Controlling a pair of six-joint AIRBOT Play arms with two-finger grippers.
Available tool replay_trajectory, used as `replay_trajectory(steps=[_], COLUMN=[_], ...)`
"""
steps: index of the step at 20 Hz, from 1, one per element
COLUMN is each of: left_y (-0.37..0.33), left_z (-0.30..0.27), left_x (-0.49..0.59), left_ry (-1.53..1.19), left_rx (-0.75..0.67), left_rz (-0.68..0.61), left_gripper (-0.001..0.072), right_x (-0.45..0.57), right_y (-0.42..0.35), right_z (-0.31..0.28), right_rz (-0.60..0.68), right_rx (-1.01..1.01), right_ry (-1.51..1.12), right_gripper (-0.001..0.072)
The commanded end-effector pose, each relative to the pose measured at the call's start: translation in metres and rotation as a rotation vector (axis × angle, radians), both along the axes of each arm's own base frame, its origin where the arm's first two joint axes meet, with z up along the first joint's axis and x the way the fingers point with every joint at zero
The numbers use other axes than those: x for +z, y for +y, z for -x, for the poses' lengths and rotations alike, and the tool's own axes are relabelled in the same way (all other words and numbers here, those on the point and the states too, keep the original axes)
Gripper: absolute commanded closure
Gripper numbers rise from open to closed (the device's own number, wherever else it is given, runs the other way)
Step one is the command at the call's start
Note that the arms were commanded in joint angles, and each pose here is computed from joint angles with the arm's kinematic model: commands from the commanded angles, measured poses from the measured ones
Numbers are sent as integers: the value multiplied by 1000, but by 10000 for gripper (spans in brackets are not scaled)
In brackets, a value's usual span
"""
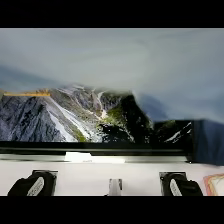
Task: Fold the shirts.
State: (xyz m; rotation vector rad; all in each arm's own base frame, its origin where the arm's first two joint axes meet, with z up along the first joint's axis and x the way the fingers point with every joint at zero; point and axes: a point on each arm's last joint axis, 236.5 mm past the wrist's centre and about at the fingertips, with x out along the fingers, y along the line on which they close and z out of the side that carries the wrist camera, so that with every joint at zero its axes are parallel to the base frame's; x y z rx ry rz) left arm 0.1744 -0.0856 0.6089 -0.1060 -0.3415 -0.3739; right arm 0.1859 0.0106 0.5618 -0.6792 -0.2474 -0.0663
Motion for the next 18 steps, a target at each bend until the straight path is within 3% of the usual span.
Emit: replay_trajectory(steps=[1,4,10,12,14,18], left_y=[12,28,53,58,63,76], left_z=[-26,-91,-222,-242,-262,-309], left_x=[-37,-115,-368,-447,-499,-541], left_ry=[152,436,1117,1286,1383,1376], left_rx=[64,87,37,20,23,89], left_rz=[-59,-92,-61,-45,-15,92], left_gripper=[675,675,674,674,674,674], right_x=[-35,-116,-361,-421,-455,-489], right_y=[-16,-29,-37,-30,-7,24], right_z=[-13,-72,-182,-230,-283,-355], right_rz=[3,-75,-198,-252,-389,-667], right_rx=[-63,-83,-64,-17,73,179], right_ry=[158,505,1347,1412,1367,1245], right_gripper=[684,683,684,684,684,683])
